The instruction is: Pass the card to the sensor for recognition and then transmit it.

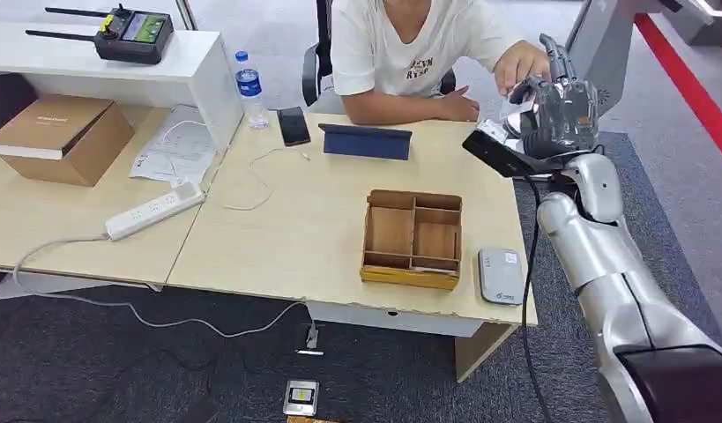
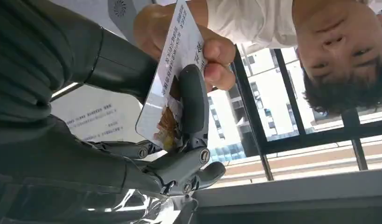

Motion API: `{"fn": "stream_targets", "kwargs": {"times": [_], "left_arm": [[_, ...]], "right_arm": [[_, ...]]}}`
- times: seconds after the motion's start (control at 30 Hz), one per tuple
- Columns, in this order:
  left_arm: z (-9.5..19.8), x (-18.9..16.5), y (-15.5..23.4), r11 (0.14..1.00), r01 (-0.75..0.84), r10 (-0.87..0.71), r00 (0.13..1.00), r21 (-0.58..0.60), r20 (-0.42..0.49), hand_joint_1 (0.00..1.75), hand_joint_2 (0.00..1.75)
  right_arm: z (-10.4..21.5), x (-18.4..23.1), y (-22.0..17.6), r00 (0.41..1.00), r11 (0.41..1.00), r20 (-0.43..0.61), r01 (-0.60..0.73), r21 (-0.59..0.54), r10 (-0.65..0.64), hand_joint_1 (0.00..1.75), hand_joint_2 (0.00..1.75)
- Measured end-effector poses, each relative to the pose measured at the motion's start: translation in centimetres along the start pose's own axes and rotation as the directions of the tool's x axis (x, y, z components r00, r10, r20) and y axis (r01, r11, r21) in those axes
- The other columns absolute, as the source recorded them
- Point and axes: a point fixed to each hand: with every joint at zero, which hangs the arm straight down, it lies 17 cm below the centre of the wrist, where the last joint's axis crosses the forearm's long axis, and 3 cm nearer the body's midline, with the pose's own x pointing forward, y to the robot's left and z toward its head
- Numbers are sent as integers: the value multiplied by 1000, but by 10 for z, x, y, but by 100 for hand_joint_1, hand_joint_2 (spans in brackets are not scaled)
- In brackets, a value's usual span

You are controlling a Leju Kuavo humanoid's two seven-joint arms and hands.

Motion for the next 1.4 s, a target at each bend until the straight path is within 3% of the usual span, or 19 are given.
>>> {"fn": "stream_targets", "kwargs": {"times": [0.87,0.93,1.0,1.07,1.4], "left_arm": [[0,-1,1,1000,-8,8,1000,12,-7,0,0],[1,-4,0,1000,-13,13,1000,13,-15,0,0],[1,-7,0,999,-28,28,999,19,-27,0,0],[1,-10,0,999,-29,29,999,23,-33,0,0],[2,-9,0,999,-30,30,999,22,-32,0,0]], "right_arm": [[10,-25,-4,994,997,-81,72,8,-71,175,175],[20,-38,-6,989,996,-120,85,14,-82,175,175],[58,-79,-24,981,999,-191,39,-3,-39,175,175],[76,-93,-25,976,999,-213,33,-1,-32,175,175],[146,-117,-2,957,997,-289,52,55,-34,175,175]]}}
